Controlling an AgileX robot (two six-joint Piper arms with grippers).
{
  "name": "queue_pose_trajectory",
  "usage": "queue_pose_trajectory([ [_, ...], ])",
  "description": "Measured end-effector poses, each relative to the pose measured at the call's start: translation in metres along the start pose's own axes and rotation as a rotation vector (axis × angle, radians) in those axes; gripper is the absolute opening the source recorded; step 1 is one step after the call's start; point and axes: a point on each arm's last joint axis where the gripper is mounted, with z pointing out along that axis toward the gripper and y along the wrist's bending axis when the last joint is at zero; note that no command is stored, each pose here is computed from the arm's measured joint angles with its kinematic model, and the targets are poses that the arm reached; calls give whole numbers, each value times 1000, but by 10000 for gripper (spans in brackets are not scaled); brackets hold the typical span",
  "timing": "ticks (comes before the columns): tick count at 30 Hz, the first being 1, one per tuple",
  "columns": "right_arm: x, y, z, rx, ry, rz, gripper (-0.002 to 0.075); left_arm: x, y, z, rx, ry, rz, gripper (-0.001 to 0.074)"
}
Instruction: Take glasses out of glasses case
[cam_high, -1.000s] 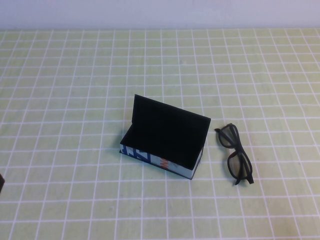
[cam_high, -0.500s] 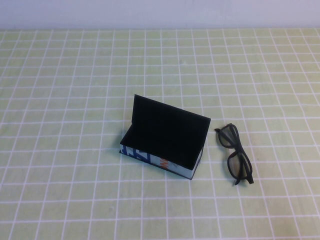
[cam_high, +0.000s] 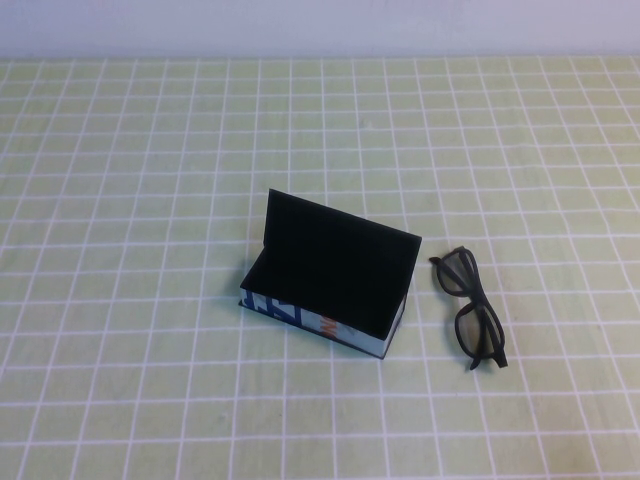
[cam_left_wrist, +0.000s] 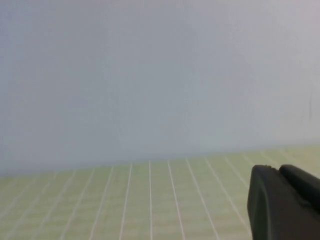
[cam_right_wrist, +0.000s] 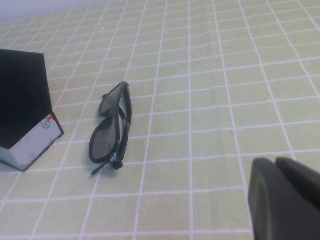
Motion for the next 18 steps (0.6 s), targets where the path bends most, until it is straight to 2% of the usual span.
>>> queue_pose_trajectory([
  [8, 0, 0, 0, 0, 0, 0, -18, 44, -2, -11, 13, 489, -32, -4],
  [18, 0, 0, 0, 0, 0, 0, -18, 46, -2, -12, 11, 526, -43, -4],
])
